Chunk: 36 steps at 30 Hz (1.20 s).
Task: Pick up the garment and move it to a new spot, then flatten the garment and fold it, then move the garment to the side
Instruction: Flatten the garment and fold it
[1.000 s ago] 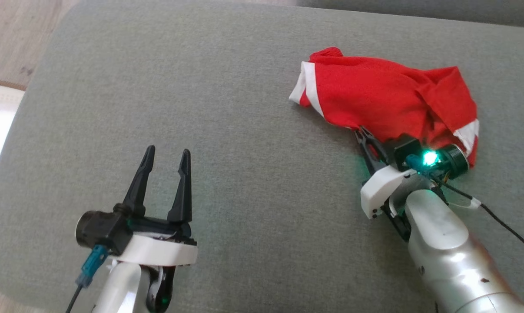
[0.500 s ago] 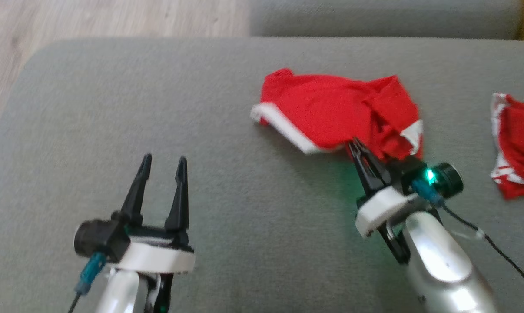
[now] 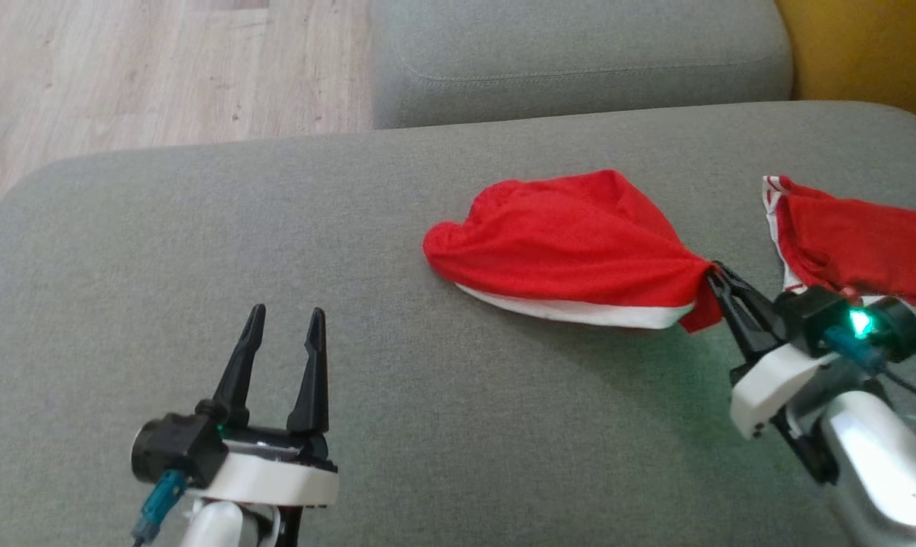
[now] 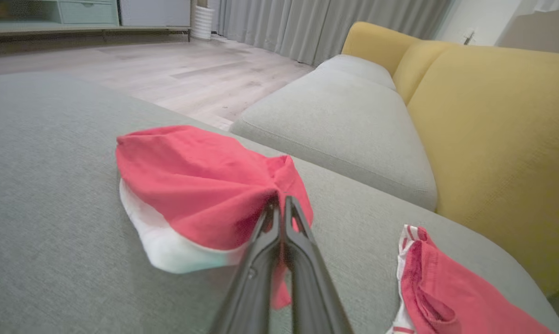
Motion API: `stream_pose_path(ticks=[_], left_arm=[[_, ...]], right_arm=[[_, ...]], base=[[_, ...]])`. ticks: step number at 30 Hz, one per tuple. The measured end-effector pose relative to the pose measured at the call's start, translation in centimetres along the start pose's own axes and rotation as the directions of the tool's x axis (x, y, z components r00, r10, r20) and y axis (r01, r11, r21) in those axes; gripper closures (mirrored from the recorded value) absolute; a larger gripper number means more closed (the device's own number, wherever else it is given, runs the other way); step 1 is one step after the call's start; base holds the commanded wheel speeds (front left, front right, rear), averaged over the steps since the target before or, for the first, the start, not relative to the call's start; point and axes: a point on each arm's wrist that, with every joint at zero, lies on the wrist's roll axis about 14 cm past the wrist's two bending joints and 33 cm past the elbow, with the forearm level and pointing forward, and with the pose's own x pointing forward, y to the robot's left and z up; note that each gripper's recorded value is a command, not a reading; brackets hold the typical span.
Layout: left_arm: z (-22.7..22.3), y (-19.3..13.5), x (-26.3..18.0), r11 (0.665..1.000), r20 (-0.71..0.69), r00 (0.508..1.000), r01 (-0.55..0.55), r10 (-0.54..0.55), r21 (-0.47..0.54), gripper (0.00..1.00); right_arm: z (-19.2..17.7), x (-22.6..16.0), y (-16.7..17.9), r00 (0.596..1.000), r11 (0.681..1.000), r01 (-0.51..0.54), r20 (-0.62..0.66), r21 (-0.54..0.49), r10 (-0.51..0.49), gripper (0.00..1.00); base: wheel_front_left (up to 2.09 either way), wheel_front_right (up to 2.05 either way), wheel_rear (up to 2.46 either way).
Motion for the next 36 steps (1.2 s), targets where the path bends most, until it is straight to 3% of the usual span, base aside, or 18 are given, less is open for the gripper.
stream_pose_path(ticks=[7,12,13,16,25,29,36], left_arm=[[-0.9,0.2,-0.4,1.000,-0.026,1.000,-0.011,0.010,-0.016,0.00],[-1.6,0.7,-0.5,0.999,-0.045,0.999,-0.025,0.024,-0.019,0.00],[-1.7,0.8,-0.5,0.999,-0.049,0.998,-0.028,0.027,-0.020,0.00],[-1.9,1.0,-0.4,0.999,-0.054,0.998,-0.034,0.033,-0.020,0.00],[-2.2,0.4,0.3,1.000,-0.061,0.998,-0.012,0.010,-0.025,0.00],[-2.3,-0.1,0.7,1.000,-0.062,0.998,0.007,-0.009,-0.029,0.00],[-2.6,-1.1,1.3,0.999,-0.067,0.997,0.038,-0.040,-0.036,0.00]], right_arm=[[-2.0,-0.6,-2.8,0.992,0.998,0.042,-0.117,-0.046,-0.047,1.00],[-5.5,-0.9,-5.1,0.962,0.993,0.094,-0.250,-0.076,-0.111,1.00],[-6.0,-0.9,-5.4,0.956,0.992,0.105,-0.266,-0.075,-0.122,0.00],[-6.3,-0.5,-6.1,0.952,0.988,0.141,-0.267,-0.060,-0.152,0.00],[-0.9,-0.1,-8.9,0.949,0.947,0.314,-0.008,0.060,-0.314,0.00],[-0.1,-0.8,-6.5,0.941,0.934,0.321,0.063,0.156,-0.334,0.00],[-4.1,-4.0,-2.5,0.942,0.908,0.328,-0.022,0.262,-0.334,0.00]], base=[[0.00,0.00,0.00],[0.00,0.00,0.00],[0.00,0.00,0.00],[0.00,0.00,0.00],[0.00,0.00,0.00],[0.00,0.00,0.00],[0.00,0.00,0.00]])
